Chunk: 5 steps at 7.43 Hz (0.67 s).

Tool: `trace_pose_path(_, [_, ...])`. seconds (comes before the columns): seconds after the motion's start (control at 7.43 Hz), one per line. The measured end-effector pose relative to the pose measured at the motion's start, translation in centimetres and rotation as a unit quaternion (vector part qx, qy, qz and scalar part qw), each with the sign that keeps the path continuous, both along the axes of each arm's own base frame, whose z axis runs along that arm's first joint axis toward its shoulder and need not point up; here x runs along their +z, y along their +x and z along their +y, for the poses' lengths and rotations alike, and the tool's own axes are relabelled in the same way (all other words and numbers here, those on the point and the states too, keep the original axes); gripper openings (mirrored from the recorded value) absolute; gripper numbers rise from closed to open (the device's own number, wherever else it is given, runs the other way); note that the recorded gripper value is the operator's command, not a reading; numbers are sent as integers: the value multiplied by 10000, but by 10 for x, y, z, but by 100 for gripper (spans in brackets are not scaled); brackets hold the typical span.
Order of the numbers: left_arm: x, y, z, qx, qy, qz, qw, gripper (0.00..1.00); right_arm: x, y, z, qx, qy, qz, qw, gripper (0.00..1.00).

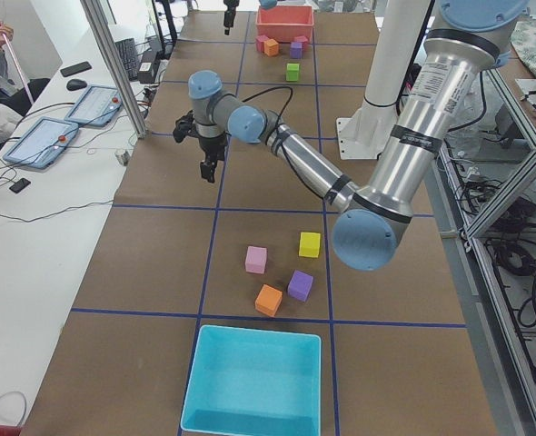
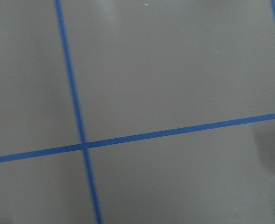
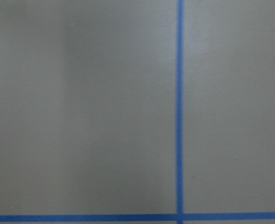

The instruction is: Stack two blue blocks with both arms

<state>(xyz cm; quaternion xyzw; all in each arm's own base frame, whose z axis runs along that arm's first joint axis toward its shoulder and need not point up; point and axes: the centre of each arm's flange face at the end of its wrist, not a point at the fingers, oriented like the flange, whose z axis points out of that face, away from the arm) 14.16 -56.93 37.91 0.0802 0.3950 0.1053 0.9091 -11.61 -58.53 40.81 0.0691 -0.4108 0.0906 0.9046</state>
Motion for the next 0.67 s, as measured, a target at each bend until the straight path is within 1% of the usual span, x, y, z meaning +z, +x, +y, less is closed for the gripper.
trace_pose_path(0.13, [57, -50, 0, 132, -21, -89, 9999, 99, 35, 48, 26, 39, -29, 54, 10000, 100])
trace_pose_path(0.27, [114, -86, 8, 267, -132, -147, 9994, 99, 69, 82, 60, 115, -170, 118, 9997, 100])
trace_pose_path(0.4, [162, -111, 23, 409, -216, -191, 9987, 99, 96, 103, 93, 113, -270, 192, 9994, 100])
trace_pose_path(0.54, [197, -131, 41, 484, -312, -215, 9981, 99, 117, 119, 119, 0, -257, 282, 9993, 100])
trace_pose_path(0.67, [221, -141, 58, 506, -437, -228, 9975, 99, 131, 129, 135, -102, -226, 343, 9991, 100])
